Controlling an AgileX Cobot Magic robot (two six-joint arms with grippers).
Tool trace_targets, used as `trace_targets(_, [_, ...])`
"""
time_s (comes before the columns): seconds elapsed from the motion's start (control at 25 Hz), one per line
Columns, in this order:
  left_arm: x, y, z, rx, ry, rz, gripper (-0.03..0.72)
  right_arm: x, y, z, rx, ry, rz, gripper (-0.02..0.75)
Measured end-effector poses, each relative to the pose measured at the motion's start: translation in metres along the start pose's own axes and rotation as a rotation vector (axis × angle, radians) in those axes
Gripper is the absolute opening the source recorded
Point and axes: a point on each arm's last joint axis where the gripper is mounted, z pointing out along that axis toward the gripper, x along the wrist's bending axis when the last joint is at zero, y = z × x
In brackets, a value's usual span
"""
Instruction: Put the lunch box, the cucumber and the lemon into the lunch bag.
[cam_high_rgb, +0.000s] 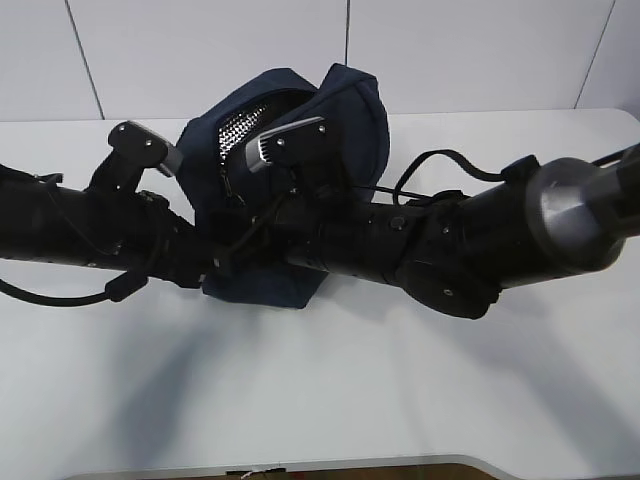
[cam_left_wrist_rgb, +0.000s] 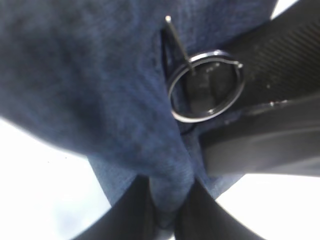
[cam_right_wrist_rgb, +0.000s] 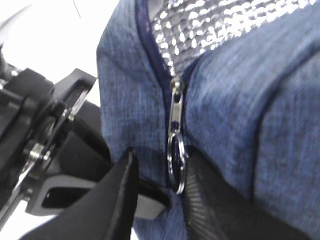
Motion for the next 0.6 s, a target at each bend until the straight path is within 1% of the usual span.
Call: trace_targets(0.6, [-0.0001, 0.0001, 0.0, -0.001, -0.002, 0.0, 0.015, -0.0031, 0.0029, 0.0, -0.031, -0.034, -0.007, 0.239])
